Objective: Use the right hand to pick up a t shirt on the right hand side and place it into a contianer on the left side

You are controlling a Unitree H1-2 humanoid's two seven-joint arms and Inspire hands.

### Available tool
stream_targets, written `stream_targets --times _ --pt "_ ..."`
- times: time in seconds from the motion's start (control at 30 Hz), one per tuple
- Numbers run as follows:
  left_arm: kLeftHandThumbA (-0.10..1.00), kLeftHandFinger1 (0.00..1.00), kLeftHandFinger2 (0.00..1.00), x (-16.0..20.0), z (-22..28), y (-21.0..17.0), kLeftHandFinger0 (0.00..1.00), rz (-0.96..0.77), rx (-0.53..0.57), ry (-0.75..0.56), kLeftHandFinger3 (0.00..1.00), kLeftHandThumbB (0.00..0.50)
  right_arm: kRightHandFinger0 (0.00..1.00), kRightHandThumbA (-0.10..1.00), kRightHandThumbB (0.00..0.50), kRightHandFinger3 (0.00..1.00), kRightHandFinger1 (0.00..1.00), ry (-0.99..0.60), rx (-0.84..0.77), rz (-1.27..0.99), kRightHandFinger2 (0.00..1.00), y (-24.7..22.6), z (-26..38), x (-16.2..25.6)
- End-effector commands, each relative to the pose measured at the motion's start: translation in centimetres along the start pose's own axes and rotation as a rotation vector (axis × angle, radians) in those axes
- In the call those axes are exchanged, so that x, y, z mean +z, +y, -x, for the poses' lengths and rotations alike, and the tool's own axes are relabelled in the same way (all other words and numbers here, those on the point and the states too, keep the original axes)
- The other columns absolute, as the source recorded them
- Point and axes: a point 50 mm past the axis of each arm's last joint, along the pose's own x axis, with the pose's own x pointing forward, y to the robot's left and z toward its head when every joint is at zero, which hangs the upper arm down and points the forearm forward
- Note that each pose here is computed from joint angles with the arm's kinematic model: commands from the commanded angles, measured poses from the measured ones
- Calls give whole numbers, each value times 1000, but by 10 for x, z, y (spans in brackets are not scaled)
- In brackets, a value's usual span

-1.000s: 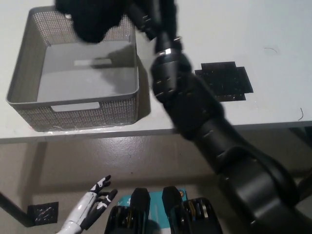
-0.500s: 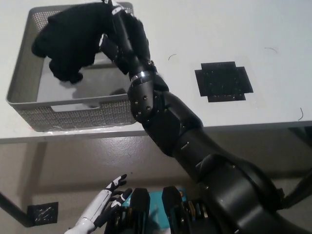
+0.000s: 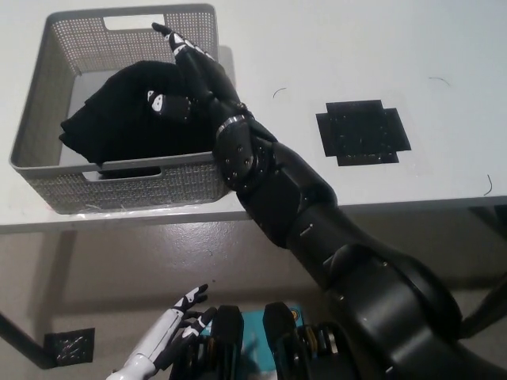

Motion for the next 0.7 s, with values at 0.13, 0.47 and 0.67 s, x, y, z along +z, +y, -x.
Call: stream_targets --times 0.13,0.47,0.67 --pt "1000 806 943 10 -3 9 777 -36 19 -44 1000 367 1000 583 500 1000 1000 -41 40 13 1000 -21 -15 33" --pt "1000 826 960 10 -2 17 801 -57 37 -17 1000 363 1000 749 500 1000 1000 -89 74 268 1000 -81 -11 18" --pt "1000 838 955 9 -1 22 816 -47 46 -11 1000 362 1000 722 500 1000 1000 -138 34 312 1000 -134 -2 21"
